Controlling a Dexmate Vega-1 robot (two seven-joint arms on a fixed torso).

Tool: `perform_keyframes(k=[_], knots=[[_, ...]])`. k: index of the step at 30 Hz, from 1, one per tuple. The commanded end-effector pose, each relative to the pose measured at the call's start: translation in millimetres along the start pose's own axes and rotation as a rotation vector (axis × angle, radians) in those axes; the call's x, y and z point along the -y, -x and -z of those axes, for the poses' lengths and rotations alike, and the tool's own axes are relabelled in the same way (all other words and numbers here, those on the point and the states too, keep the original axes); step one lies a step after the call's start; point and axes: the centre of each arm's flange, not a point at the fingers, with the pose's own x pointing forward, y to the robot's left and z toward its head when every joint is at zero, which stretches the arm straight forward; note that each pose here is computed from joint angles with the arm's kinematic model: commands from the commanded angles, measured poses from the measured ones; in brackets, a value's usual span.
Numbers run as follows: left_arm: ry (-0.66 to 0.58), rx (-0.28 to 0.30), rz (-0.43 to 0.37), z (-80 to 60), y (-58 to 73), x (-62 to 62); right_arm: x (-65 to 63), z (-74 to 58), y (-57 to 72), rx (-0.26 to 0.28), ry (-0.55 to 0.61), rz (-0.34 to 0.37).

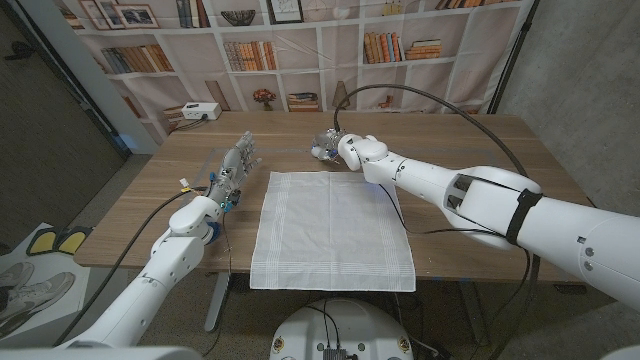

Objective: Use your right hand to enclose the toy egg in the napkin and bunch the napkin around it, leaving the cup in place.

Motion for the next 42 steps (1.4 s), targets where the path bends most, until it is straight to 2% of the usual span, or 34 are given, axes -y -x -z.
perform_keyframes(k=[1,11,20,31,39,42], knots=[[0.007,-0.009,0.008,1.6,-2.5,-1.3,-7.5,-0.3,-0.4,0.061,-0.025,0.056],[0.002,-0.01,0.012,-0.6,-2.2,-2.2,2.3,-0.1,10.4,0.1,-0.016,0.202],[-0.001,-0.011,0.03,-3.2,-7.8,-1.8,18.2,4.4,32.8,0.099,-0.026,0.348],[-0.002,-0.008,0.064,-3.5,-18.6,-0.3,24.3,11.5,71.0,0.084,-0.058,0.434],[-0.007,-0.001,0.1,-7.5,-27.4,3.1,22.6,10.4,100.7,0.066,-0.086,0.456],[-0.015,0.003,0.111,-10.3,-29.5,3.3,20.9,9.5,110.8,0.065,-0.133,0.457]])
